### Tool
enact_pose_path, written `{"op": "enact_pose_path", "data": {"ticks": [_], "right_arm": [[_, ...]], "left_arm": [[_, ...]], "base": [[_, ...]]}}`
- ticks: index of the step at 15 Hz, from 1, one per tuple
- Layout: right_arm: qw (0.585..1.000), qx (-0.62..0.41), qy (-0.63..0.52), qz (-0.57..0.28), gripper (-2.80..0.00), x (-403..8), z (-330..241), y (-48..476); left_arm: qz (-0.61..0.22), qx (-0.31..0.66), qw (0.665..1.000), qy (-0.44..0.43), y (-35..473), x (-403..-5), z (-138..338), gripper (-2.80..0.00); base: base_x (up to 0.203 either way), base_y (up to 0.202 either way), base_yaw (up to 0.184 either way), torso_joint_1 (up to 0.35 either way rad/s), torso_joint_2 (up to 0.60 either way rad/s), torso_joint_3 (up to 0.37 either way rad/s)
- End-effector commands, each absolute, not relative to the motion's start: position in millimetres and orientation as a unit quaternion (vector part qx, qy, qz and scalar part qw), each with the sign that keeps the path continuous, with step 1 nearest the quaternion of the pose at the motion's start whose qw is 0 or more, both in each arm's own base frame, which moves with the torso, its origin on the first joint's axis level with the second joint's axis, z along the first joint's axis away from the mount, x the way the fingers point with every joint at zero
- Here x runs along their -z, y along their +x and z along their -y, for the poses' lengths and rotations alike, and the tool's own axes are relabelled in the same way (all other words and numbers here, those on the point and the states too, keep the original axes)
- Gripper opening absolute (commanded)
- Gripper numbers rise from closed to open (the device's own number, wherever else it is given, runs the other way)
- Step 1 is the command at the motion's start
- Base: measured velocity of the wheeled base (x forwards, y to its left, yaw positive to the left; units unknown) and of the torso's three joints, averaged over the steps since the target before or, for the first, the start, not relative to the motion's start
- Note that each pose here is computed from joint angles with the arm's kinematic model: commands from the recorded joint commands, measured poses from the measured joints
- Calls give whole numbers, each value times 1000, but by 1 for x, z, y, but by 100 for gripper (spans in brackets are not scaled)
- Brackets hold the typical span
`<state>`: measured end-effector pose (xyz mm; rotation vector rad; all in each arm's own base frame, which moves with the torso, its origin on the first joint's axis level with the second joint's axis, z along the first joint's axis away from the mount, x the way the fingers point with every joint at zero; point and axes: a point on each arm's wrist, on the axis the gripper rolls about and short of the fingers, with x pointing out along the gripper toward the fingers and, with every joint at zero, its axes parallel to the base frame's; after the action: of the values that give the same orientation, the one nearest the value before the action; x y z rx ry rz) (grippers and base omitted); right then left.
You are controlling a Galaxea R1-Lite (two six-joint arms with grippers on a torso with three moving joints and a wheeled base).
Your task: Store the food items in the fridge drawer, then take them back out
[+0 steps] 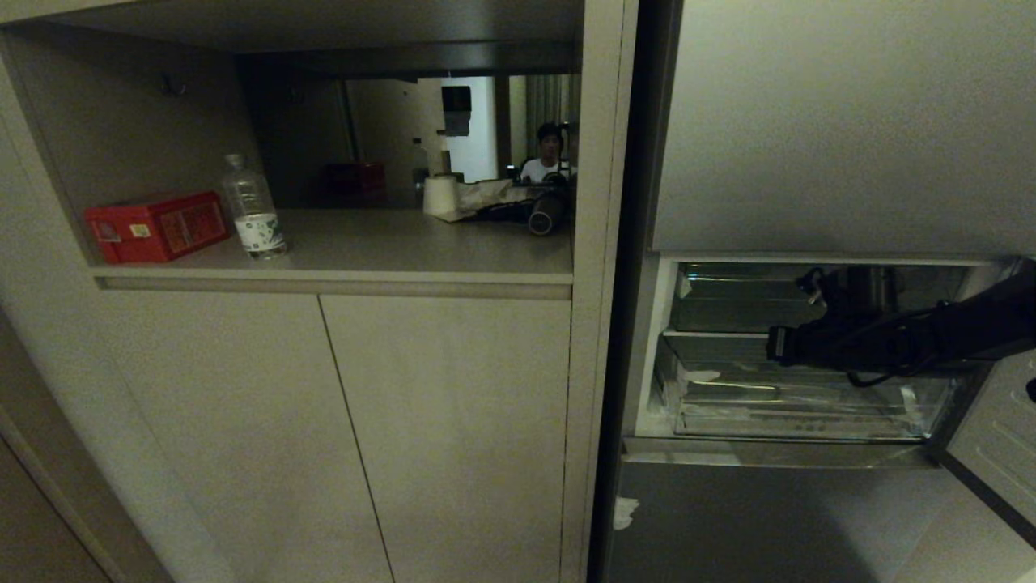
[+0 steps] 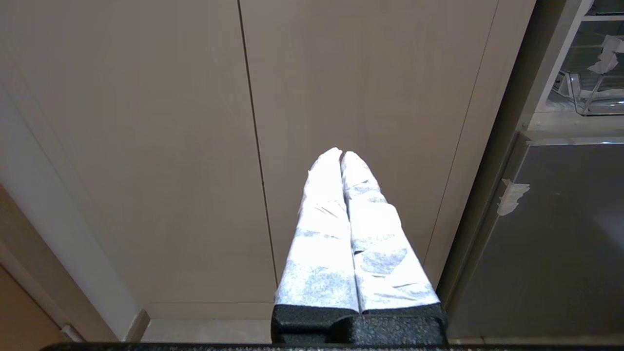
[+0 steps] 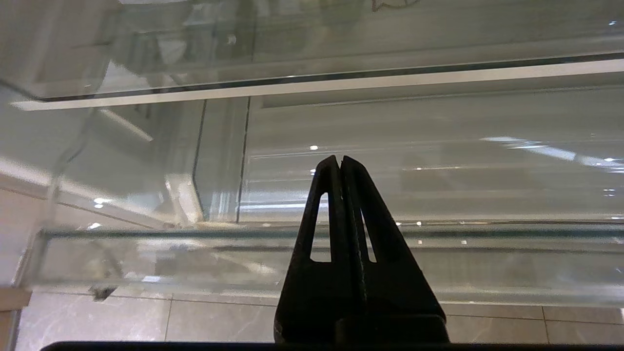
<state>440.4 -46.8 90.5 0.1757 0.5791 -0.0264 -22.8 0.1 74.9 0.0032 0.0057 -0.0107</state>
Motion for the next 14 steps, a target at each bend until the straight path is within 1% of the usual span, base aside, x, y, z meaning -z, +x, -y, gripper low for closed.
{"op": "enact_pose_path", "data": {"ticks": [1,7,9,14], "right_arm": [[953,14,88,-290,-280,-84,47,445],[951,18,88,-297,-280,-72,48,452],[946,23,87,-313,-280,-73,49,455],[925,33,91,-368,-280,-93,53,453]], "left_arm": [[-4,5,1000,2,-23,-75,0,-280],[-4,5,1000,2,-23,-75,0,-280],[-4,5,1000,2,-23,-75,0,-280],[-4,5,1000,2,-23,-75,0,-280]], "base": [[0,0,0,0,0,0],[0,0,0,0,0,0],[0,0,0,0,0,0],[0,0,0,0,0,0]]}}
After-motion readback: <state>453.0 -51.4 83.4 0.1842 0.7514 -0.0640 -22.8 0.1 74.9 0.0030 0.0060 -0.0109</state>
